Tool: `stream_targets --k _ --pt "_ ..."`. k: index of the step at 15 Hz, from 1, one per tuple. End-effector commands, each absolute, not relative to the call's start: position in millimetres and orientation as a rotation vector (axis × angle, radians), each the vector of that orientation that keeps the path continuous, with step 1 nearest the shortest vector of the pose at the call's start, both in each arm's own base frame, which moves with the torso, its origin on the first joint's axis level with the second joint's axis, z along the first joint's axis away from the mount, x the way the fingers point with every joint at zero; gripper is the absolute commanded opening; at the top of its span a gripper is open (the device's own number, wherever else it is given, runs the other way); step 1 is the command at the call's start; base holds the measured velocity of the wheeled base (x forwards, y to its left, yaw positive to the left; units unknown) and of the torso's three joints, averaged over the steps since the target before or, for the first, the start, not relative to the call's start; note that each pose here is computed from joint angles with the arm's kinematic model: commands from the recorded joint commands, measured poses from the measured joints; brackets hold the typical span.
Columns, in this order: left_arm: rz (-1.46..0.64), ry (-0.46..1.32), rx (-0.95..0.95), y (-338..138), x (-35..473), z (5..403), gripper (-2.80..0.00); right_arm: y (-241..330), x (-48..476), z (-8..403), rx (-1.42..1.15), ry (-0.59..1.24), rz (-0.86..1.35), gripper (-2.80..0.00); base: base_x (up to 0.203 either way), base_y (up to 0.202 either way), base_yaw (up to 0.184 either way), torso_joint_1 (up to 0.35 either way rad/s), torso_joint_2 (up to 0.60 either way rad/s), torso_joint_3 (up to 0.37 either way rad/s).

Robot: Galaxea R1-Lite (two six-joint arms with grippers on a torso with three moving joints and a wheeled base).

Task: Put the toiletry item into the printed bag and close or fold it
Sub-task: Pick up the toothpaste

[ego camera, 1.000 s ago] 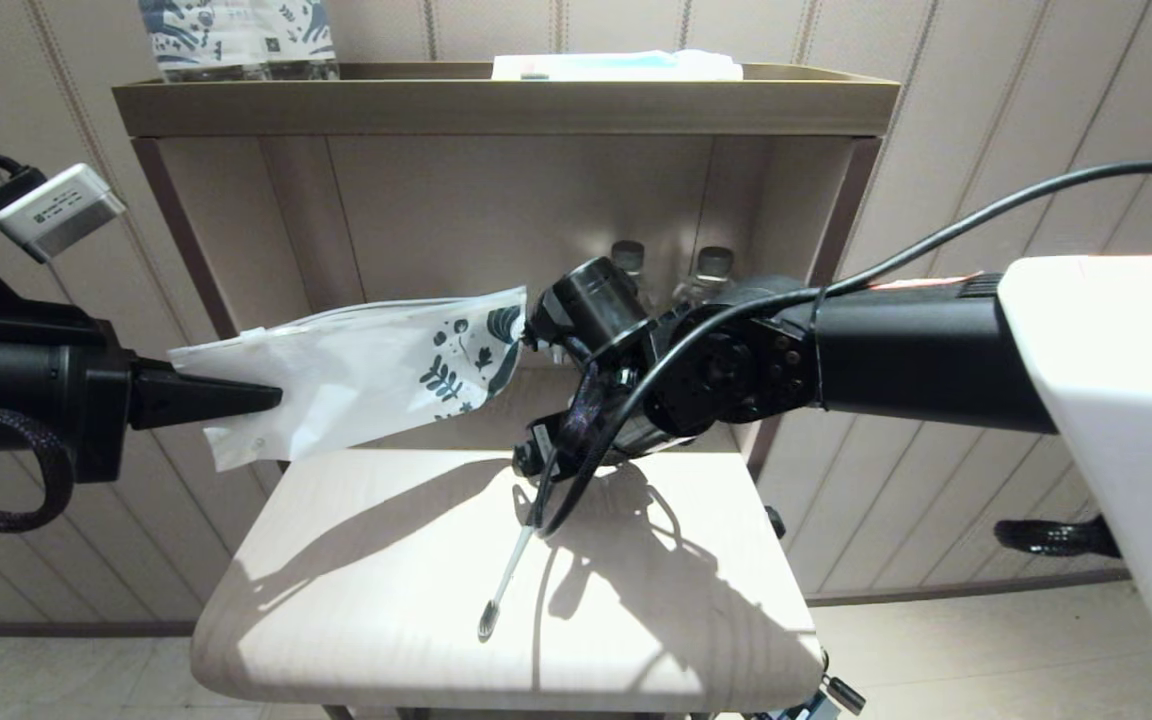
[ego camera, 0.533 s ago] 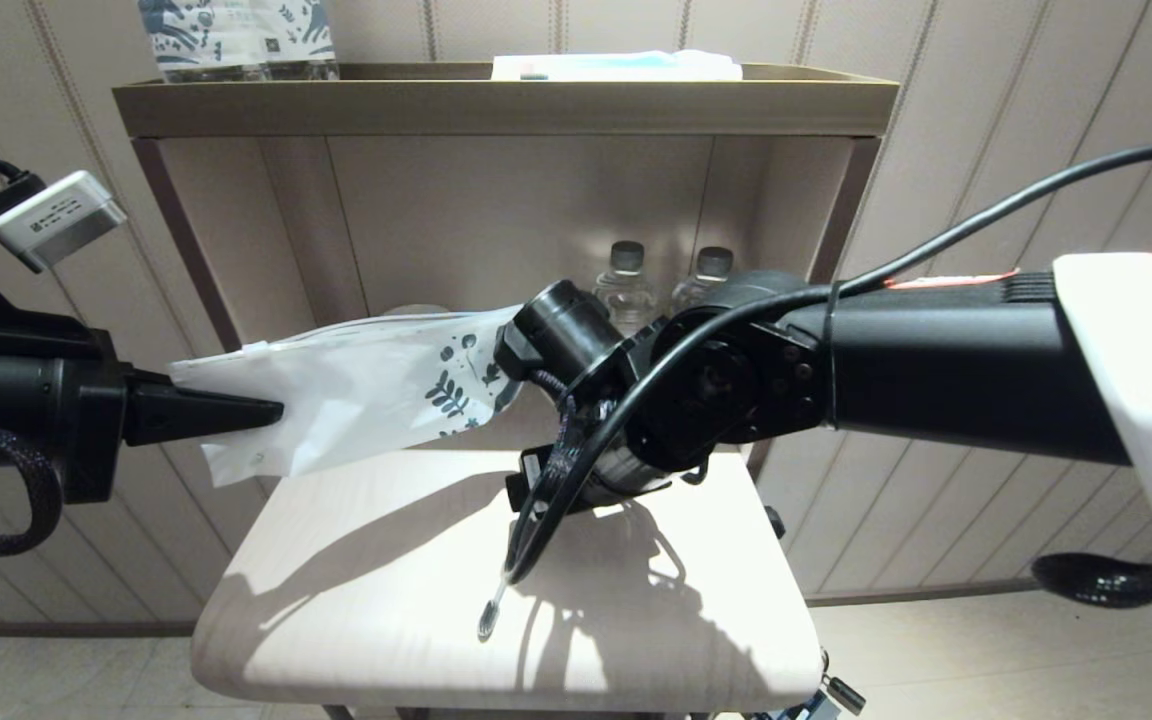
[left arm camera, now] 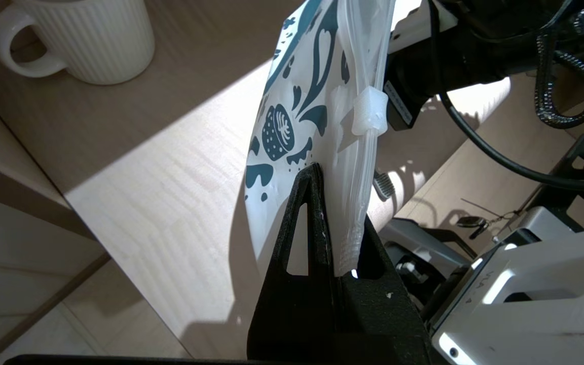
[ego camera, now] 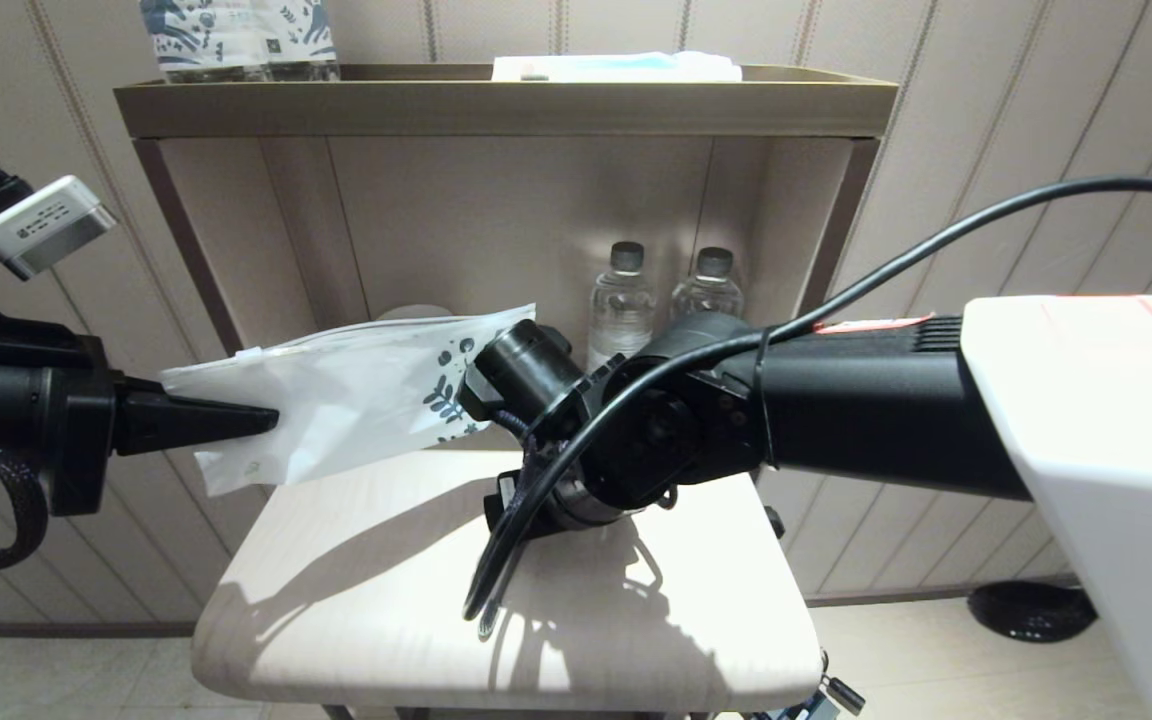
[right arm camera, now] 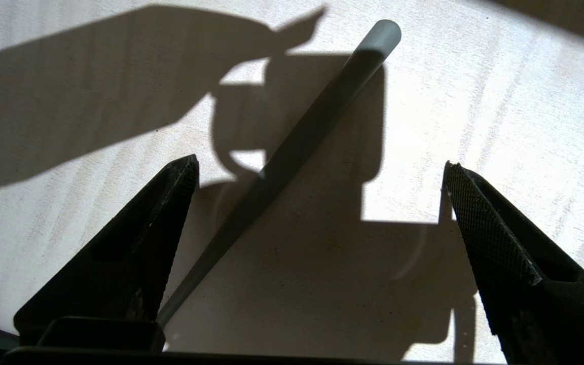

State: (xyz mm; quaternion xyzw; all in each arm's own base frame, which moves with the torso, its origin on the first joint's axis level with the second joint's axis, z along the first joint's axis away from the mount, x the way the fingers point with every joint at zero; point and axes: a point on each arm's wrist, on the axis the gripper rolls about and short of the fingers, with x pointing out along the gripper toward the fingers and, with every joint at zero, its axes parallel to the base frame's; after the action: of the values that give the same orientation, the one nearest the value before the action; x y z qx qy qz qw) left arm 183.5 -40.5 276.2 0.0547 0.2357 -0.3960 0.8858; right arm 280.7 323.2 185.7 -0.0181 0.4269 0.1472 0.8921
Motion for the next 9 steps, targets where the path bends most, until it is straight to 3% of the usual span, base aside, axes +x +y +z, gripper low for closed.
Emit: stream_targets --k 1,9 --pt "-0.828 0.489 0.114 -40 182 276 -2.8 324 281 180 -0.047 0.903 0.298 0.0 0.0 0.0 0.0 0.0 0.0 0.0" --pt "-0.852 0.485 0.123 -42 167 281 -2.8 304 266 193 -0.106 0.933 0.228 0.0 0.0 0.0 0.0 0.0 0.0 0.0"
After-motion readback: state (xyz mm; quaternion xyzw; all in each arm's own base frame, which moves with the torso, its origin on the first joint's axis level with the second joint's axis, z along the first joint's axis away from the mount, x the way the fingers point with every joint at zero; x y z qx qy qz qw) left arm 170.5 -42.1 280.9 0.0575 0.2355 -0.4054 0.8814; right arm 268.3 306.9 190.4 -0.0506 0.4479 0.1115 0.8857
